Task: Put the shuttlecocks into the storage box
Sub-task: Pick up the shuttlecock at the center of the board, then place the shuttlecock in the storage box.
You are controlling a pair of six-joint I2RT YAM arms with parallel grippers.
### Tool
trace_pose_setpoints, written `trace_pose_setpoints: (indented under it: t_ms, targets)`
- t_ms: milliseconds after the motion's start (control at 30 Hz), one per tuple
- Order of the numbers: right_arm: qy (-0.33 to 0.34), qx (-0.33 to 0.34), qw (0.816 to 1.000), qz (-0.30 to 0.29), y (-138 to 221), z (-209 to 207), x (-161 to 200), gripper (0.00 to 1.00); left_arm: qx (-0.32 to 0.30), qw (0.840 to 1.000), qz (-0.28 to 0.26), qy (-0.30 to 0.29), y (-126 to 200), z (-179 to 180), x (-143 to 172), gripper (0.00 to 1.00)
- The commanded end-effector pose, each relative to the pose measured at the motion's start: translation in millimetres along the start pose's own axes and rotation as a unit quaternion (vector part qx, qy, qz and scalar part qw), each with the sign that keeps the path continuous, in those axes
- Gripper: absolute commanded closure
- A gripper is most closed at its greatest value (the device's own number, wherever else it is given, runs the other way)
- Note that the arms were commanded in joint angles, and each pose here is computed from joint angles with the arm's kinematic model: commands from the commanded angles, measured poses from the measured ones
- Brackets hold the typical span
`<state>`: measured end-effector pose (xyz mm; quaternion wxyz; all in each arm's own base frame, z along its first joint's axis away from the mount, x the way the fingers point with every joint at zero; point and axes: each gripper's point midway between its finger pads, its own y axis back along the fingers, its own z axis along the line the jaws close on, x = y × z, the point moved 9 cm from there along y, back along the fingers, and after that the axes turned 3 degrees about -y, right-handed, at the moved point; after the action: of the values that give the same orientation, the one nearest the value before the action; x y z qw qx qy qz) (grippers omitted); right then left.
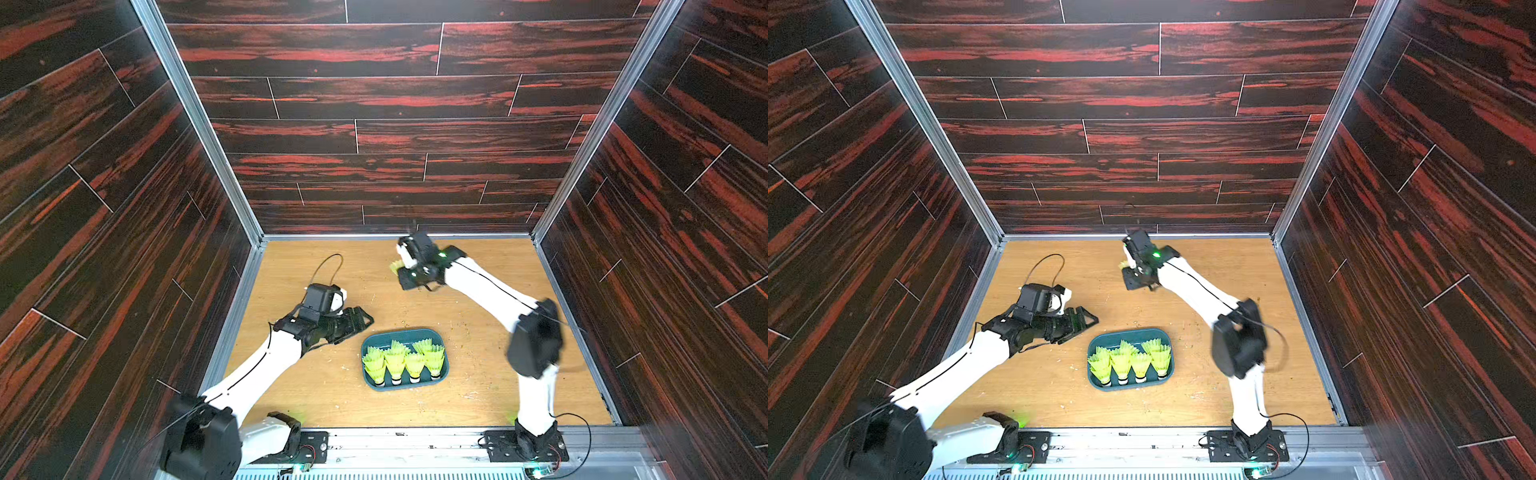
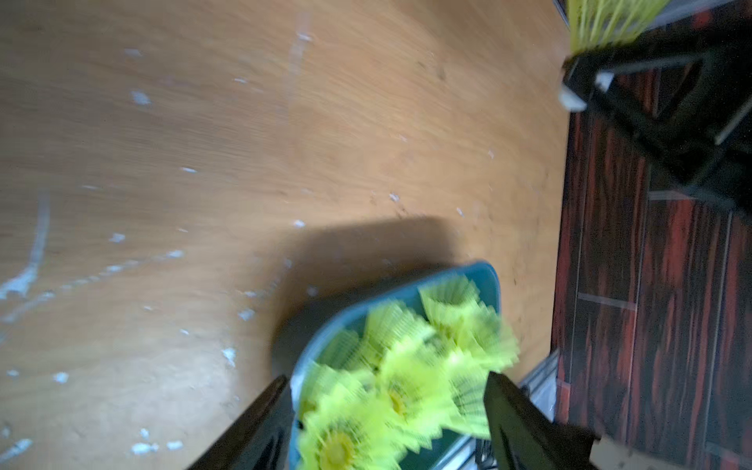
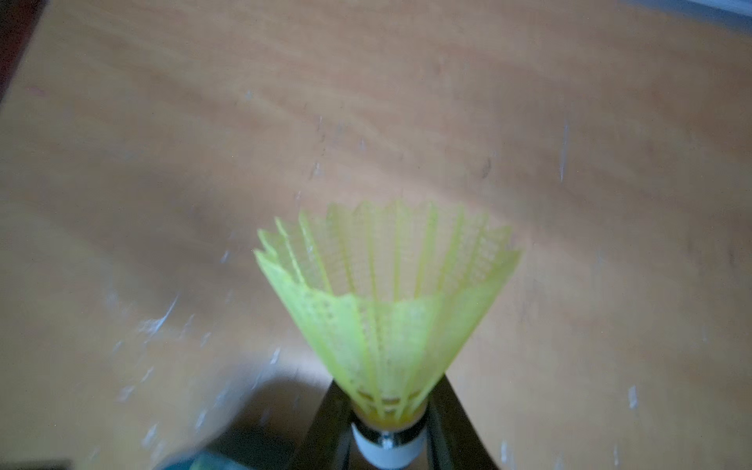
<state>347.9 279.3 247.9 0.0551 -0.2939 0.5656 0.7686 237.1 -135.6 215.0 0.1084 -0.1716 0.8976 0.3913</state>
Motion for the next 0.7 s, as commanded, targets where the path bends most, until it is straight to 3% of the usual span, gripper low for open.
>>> trace_pose_setpoints:
  t_ms: [0,333,667]
  targets:
    - [-0.042,-0.038,0.998,0.029,18.2,5.9,31.2,0.85,-0.013,0.999,0.001,-0.043,17.2,-15.5,9.9,0.22]
    - [-0.123,-0.077,0.986,0.086,48.5,16.9,129.1,0.84,-0.018,0.992,0.033,-0.123,35.2,-40.6,51.0,0.23]
    - [-0.136,-0.054,0.983,0.111,44.0,27.1,156.6,0.85,-0.018,0.984,0.054,-0.17,24.2,-58.5,78.7,0.23]
